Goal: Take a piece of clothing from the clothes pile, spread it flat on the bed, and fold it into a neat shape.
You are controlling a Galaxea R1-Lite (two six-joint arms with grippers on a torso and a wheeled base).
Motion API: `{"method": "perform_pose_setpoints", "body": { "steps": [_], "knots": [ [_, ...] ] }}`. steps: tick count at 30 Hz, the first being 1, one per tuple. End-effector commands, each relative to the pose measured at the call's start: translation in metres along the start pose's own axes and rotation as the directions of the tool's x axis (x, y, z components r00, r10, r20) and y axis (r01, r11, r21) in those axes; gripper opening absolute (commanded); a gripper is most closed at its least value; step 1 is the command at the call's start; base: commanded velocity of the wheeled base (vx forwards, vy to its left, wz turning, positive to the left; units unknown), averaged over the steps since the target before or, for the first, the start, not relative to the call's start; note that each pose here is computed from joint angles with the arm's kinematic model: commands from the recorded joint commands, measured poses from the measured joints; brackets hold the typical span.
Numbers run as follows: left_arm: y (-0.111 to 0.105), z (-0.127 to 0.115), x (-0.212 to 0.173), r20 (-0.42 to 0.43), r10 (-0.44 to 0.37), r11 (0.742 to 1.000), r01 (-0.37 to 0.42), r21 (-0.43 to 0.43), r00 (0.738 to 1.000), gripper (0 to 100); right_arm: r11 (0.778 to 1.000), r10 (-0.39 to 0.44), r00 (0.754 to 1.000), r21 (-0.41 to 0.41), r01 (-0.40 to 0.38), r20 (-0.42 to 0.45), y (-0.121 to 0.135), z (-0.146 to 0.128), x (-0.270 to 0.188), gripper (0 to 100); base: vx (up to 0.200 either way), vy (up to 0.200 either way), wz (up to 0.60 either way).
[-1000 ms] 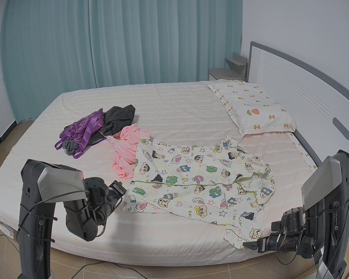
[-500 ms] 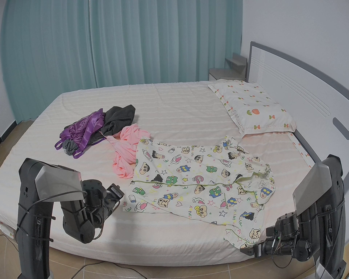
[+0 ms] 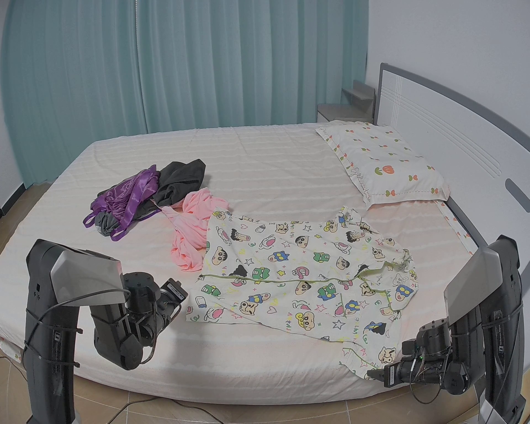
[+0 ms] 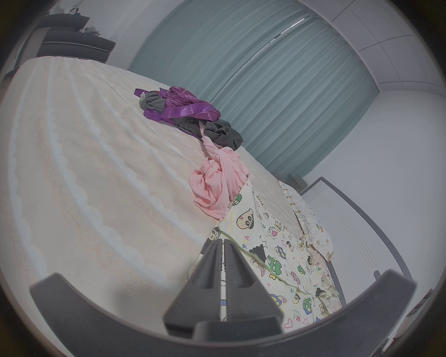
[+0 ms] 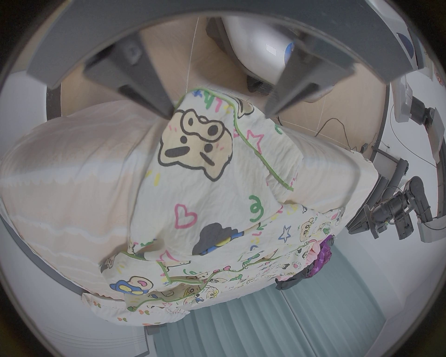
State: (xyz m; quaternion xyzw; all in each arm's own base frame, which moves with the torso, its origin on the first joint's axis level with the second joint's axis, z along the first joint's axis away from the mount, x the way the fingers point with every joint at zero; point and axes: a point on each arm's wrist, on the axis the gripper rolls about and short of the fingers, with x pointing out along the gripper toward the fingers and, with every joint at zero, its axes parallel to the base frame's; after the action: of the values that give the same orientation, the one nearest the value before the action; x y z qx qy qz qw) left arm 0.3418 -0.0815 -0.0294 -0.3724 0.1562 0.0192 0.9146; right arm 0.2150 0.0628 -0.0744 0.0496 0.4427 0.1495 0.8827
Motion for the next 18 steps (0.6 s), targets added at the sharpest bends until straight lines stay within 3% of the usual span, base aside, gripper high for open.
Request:
{"method": "perform_pose_setpoints", "body": {
  "steps": [1,11,15,18],
  "knots": [
    [-0.001,0.001,0.0,0.011,-0.007,1.0,0.007,-0.002,1.0,0,1.0,-0.004,1.0,0.0,0.004,-0.004,0.0,-0.001,0.0,0,0.0,0.0,0.0],
    [0.0,0.0,-0.007,-0.019,-0.005,1.0,0.005,0.014,1.0,0,0.999,-0.026,0.999,0.022,0.027,-0.028,-0.004,-0.007,-0.014,0,0.0,0.0,0.0],
    [-0.002,0.015,-0.032,-0.113,-0.082,0.996,0.084,0.016,0.99,0,0.998,-0.031,1.0,0.056,0.031,0.005,-0.013,-0.001,-0.023,0,0.0,0.0,0.0],
    [0.003,0.017,-0.052,-0.23,-0.127,0.99,0.138,0.032,0.965,0,0.996,-0.01,0.998,0.084,0.006,0.058,-0.02,0.008,-0.031,0,0.0,0.0,0.0]
  ]
}}
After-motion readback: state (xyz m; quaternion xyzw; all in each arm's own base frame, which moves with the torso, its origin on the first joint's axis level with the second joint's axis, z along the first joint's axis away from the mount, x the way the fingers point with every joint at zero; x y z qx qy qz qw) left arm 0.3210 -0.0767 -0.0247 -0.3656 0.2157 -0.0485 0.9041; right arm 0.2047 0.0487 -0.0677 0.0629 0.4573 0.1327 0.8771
